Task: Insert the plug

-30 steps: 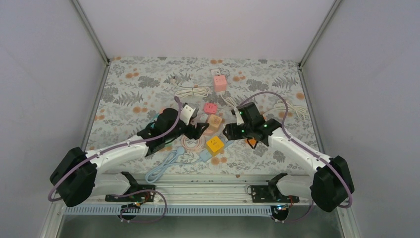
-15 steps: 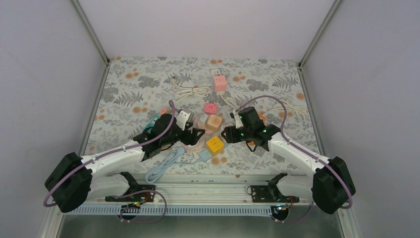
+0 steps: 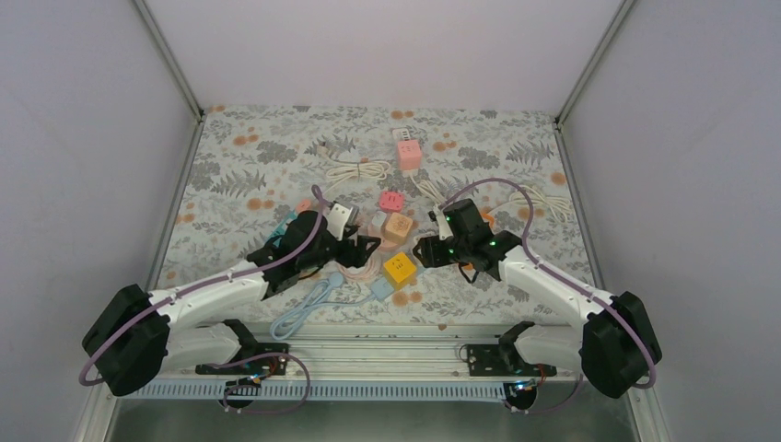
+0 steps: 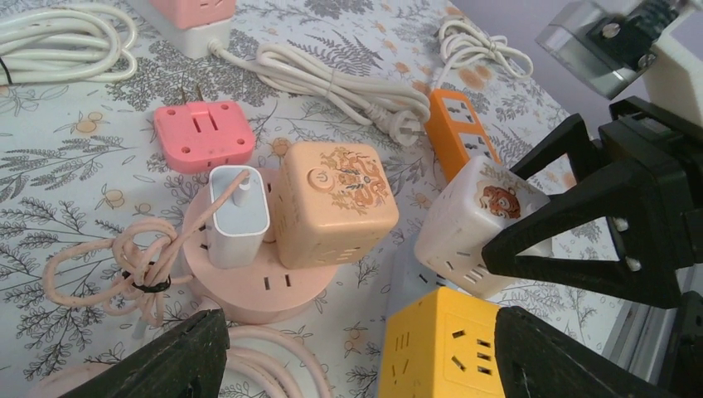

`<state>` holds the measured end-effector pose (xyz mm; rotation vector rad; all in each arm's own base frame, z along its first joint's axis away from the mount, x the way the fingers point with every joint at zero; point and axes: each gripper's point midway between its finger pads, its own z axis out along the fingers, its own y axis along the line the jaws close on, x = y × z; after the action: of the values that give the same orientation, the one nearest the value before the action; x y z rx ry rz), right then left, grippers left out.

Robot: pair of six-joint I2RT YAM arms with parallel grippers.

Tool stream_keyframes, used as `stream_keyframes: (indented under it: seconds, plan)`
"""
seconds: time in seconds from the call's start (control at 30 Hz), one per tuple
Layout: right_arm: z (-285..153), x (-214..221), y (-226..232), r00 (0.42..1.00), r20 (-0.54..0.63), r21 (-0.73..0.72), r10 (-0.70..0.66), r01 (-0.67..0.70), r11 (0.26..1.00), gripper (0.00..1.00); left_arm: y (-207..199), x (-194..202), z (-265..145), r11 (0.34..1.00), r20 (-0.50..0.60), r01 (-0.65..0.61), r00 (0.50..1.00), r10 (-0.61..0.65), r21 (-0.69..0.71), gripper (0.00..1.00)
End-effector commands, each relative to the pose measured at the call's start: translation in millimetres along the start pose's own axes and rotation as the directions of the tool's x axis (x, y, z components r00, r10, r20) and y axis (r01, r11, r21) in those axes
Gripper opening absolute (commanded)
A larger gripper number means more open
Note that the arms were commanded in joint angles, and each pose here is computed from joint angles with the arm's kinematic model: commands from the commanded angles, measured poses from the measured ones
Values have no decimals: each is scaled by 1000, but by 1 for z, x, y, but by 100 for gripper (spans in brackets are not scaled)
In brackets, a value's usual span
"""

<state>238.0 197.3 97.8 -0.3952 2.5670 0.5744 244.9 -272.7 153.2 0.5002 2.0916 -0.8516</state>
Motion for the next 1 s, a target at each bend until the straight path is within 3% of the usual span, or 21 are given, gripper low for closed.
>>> stream_keyframes:
  seconds: [0.0,0.33,0.6,0.83,0.97]
  plan:
    - [-2,-10,4,1000,27,0,6,-6,1000,42,-7,-8,-5,999,45,16,999,-17,28,80]
    - [7,0,3,1000,4,-15,21,-21,1000,41,-27,30,9,992,-58,-108,992,112,60,75]
    - [8,0,0,999,12,-3,31,-31,1000,41,-48,59,40,962,-177,-272,947,266,-10,76]
    - [7,-1,0,999,28,-2,39,-39,999,42,-52,77,58,947,-218,-320,925,311,-9,76]
    - [7,-1,-1,999,34,0,42,-42,999,42,-53,86,62,933,-242,-360,904,351,9,67]
